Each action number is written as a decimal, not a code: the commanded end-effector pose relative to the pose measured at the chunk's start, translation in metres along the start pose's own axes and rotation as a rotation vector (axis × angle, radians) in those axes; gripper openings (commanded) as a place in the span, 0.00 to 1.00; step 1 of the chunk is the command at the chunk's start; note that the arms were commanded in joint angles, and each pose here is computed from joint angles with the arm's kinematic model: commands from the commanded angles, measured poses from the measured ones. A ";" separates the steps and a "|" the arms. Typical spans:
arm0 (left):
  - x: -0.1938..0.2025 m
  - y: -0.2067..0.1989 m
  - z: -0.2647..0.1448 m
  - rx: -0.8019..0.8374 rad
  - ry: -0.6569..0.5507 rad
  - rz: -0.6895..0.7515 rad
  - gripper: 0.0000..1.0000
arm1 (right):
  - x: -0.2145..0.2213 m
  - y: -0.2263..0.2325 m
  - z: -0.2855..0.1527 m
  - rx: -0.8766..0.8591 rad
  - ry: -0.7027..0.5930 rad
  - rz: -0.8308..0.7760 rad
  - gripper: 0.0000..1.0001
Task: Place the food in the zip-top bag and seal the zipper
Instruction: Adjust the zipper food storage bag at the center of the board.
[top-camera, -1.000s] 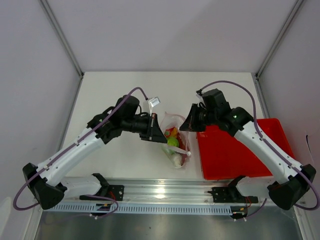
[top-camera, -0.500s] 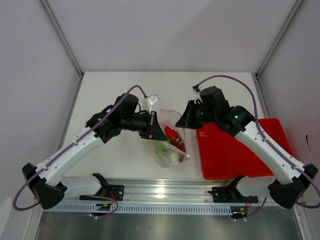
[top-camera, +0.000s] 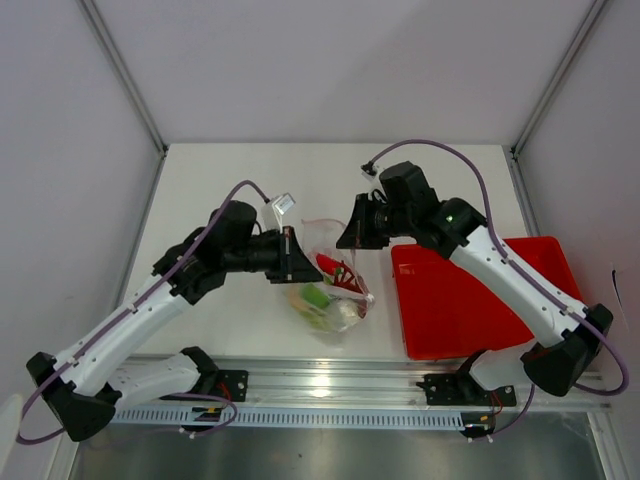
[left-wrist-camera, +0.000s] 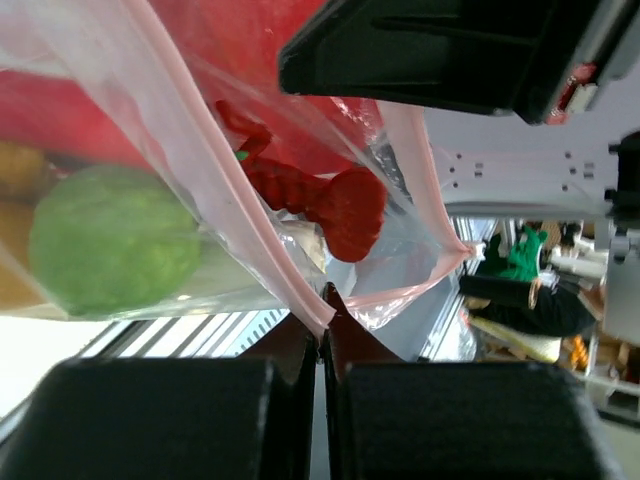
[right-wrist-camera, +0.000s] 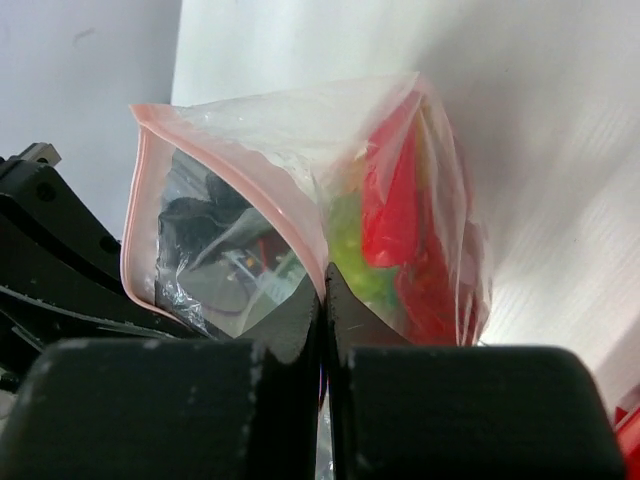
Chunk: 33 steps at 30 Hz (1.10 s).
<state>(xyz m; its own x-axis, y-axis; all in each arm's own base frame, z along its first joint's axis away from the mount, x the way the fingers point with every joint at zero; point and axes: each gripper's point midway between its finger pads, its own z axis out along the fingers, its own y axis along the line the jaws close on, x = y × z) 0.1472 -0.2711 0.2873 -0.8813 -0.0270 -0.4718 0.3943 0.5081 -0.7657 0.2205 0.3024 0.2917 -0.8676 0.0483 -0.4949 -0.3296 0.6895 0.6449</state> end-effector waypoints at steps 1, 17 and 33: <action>-0.020 -0.012 -0.011 0.024 -0.142 -0.089 0.01 | -0.020 0.017 -0.003 -0.065 -0.076 -0.110 0.01; -0.054 -0.016 -0.056 0.028 -0.483 -0.219 0.00 | -0.024 0.014 -0.089 -0.117 -0.306 -0.286 0.88; -0.076 -0.029 -0.055 0.026 -0.513 -0.210 0.00 | 0.048 -0.003 -0.053 -0.168 -0.528 -0.251 0.83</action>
<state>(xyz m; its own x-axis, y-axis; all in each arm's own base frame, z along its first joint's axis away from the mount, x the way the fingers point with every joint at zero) 0.1852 -0.2324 0.3187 -0.7515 -0.4898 -0.4420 0.1513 0.5242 -0.8381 0.1312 0.2597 0.2470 -0.6246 0.1052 -0.7738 -0.5984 0.5722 0.5608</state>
